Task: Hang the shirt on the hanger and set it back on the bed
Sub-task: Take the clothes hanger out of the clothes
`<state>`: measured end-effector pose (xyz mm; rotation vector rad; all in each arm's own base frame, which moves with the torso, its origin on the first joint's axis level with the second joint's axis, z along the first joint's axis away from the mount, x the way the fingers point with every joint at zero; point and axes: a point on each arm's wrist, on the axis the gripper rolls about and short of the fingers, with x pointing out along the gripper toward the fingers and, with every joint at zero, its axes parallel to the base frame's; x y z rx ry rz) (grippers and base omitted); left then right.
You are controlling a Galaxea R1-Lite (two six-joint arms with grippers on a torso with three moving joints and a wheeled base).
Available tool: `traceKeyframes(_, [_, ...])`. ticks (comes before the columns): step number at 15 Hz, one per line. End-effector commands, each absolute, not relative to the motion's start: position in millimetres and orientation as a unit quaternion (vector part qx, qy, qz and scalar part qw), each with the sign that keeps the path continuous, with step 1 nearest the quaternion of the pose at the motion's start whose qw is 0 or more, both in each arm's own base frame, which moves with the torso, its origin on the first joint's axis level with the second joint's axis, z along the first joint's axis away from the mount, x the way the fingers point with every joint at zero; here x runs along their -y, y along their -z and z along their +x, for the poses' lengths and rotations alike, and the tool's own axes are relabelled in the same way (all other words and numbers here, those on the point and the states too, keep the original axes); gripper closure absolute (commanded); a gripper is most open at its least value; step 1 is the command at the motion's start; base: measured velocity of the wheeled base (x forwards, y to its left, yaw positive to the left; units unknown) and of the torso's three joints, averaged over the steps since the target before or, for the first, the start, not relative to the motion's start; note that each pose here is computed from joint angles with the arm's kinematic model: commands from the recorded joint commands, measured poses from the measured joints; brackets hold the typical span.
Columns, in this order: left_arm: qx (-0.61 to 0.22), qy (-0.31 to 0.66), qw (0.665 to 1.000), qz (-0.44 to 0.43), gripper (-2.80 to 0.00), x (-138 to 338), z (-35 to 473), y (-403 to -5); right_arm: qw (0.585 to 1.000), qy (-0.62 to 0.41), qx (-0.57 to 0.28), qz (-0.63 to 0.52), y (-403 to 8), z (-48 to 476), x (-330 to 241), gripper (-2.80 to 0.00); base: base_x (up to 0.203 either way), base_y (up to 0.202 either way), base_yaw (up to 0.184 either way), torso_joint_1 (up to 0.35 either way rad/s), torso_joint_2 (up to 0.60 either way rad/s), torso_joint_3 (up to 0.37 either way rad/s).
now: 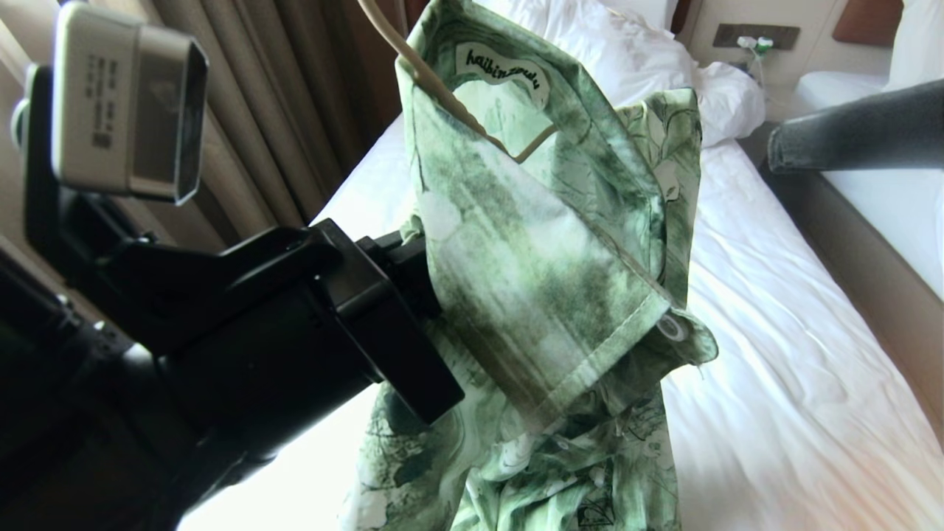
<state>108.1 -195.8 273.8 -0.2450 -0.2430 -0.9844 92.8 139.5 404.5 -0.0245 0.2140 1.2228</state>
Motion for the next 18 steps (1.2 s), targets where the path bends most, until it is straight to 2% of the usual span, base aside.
traceKeyframes(1, [0.113, 0.471, 0.867, -0.116, 0.0, 198.6, 109.3, -271.8, 0.813, -0.574, -0.091, -0.031, -407.0, 98.1, -148.5, 0.0, 0.0, 0.0, 0.0, 0.0, 0.0, 0.0])
traceKeyframes(4, [0.106, 0.47, 0.869, -0.112, 0.0, 202.4, 111.4, -267.5, 0.827, -0.551, -0.067, -0.088, -421.8, 96.4, -159.5, 0.0, 0.0, 0.0, 0.0, 0.0, 0.0, 0.0])
traceKeyframes(8, [0.106, 0.469, 0.87, -0.112, 0.0, 201.8, 111.5, -267.8, 0.839, -0.503, -0.044, -0.203, -416.1, 99.9, -176.6, 0.0, 0.0, 0.0, 0.0, 0.0, 0.0, 0.0])
traceKeyframes(11, [0.096, 0.47, 0.871, -0.106, 0.0, 207.0, 114.0, -262.2, 0.847, -0.493, 0.008, -0.2, -425.4, 99.6, -181.4, 0.0, 0.0, 0.0, 0.0, 0.0, 0.0, 0.0])
traceKeyframes(17, [0.094, 0.47, 0.872, -0.105, 0.0, 208.5, 114.8, -261.2, 0.833, -0.513, 0.008, -0.208, -415.9, 102.6, -211.2, 0.0, 0.0, 0.0, 0.0, 0.0, 0.0, 0.0])
traceKeyframes(18, [0.095, 0.469, 0.872, -0.105, 0.0, 208.5, 114.8, -261.7, 0.831, -0.515, 0.009, -0.21, -414.7, 103.2, -214.6, -2.8, 0.0, 0.0, 0.0, 0.0, 0.0, 0.0])
